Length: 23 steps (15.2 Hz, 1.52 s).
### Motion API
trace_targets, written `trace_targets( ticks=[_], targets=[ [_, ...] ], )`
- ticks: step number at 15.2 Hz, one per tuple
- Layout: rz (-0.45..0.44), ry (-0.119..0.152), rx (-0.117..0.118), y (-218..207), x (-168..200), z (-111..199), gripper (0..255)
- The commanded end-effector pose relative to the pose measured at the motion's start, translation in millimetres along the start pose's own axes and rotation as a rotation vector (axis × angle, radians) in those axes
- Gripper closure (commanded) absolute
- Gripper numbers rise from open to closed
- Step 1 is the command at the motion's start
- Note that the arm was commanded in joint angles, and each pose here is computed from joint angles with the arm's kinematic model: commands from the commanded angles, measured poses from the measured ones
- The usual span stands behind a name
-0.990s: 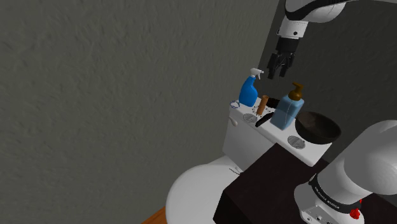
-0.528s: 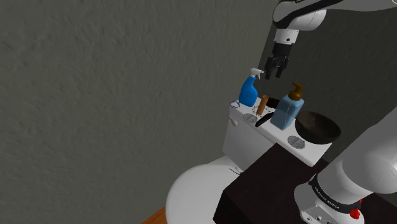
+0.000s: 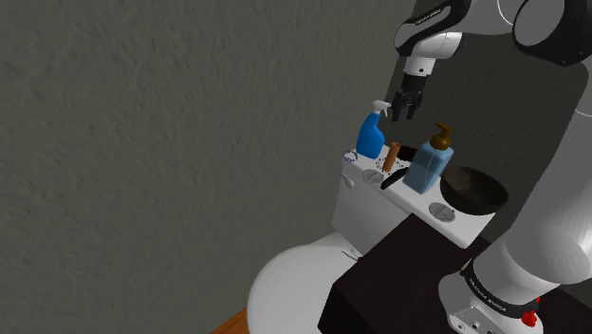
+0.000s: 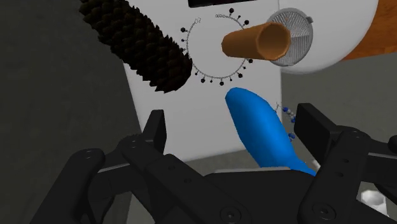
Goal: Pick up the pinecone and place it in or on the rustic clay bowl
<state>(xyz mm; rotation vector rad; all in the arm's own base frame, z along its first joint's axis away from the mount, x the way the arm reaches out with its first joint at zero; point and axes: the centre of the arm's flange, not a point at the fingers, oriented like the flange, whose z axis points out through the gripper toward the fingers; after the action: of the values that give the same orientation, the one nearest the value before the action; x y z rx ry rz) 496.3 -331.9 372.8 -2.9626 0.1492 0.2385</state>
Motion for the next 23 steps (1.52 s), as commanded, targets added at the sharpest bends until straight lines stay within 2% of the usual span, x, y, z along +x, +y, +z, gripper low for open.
trace_targets(
  ticks=[1, 3, 11, 18, 19, 21, 23],
  targets=[
    [0.002, -0.003, 0.005, 22, 17, 7, 0],
    [0.005, -0.006, 0.008, 40, 30, 14, 0],
    [0.005, -0.006, 0.008, 39, 29, 54, 0],
    [0.005, -0.006, 0.008, 39, 29, 54, 0],
    [0.005, -0.006, 0.008, 43, 31, 56, 255],
    [0.004, -0.007, 0.009, 54, 35, 57, 255],
    [0.004, -0.008, 0.008, 60, 13, 63, 255]
  ],
)
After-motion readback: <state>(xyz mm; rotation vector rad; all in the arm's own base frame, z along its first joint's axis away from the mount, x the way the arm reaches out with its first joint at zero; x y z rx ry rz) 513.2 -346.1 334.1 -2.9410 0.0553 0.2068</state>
